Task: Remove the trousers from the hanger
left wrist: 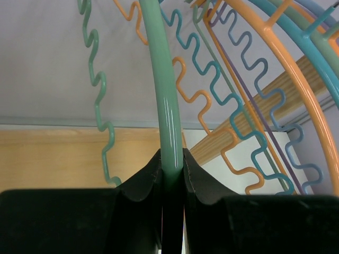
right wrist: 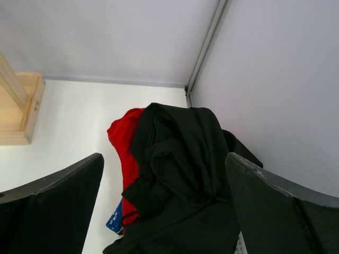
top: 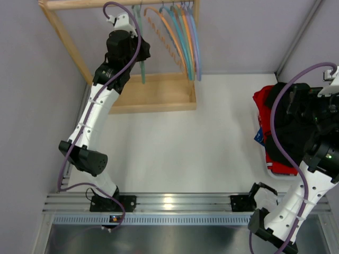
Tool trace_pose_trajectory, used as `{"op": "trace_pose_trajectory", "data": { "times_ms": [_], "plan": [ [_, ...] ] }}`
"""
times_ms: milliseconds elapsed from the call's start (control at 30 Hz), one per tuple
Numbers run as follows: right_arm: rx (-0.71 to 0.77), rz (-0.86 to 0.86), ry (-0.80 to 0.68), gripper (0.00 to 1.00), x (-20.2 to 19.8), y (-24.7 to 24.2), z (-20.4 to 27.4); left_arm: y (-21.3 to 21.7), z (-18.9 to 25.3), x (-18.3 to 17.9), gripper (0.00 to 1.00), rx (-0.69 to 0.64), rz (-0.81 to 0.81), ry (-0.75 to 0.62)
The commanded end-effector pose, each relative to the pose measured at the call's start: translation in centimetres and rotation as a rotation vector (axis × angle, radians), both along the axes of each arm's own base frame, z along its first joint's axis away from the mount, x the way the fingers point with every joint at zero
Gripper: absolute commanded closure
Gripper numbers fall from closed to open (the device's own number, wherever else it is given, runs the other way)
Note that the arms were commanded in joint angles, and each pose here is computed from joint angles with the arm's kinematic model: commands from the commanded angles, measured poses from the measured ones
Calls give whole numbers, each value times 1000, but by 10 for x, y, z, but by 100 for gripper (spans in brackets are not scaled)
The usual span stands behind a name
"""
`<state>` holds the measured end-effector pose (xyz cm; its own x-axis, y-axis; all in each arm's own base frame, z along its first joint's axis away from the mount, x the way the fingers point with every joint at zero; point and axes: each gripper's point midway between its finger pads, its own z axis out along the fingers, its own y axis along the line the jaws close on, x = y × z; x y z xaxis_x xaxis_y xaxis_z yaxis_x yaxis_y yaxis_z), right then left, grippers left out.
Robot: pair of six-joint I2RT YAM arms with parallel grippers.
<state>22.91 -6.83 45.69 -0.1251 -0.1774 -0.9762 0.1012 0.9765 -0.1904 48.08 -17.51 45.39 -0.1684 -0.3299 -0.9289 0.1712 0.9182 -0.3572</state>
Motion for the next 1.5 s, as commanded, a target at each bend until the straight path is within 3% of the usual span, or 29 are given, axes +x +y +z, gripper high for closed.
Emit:
{"op": "trace_pose_trajectory", "data": {
  "times_ms": [0,200,433,533,567,600,833,900,1000,1067,1233,1367,1467],
  "plan": [
    [-10,-4,-16,1,-1,-1,3,-11,46,-7,100,-16,-22,-141],
    [0,0,-8,1,0,0,-1,-38,44,-9,100,-3,-71,-151],
    [-14,2,-16,1,-2,1,1,-34,37,-5,98,17,-39,-141],
    [-4,11,-15,1,-2,3,0,-28,39,-12,76,27,-33,-148],
    [1,13,-14,1,-1,3,0,-27,38,-14,59,36,-31,-148],
    [4,16,-18,1,-2,4,1,-22,45,-21,54,33,-28,-161],
    [20,55,-11,0,-1,12,-3,-3,57,-63,28,63,-53,-201],
    [33,68,5,1,1,13,-9,4,57,-74,25,75,-57,-208],
    [65,93,26,1,5,16,-16,24,60,-102,11,73,-74,-226],
    [87,112,34,1,9,18,-19,28,40,-108,4,62,-111,-187],
    [136,189,63,0,16,28,-32,68,18,-138,1,42,-121,-153],
    [210,251,130,1,21,36,-57,97,-15,-154,1,165,-99,-87],
    [305,313,205,0,25,45,-82,117,-61,-161,1,280,-60,51]
  ]
}}
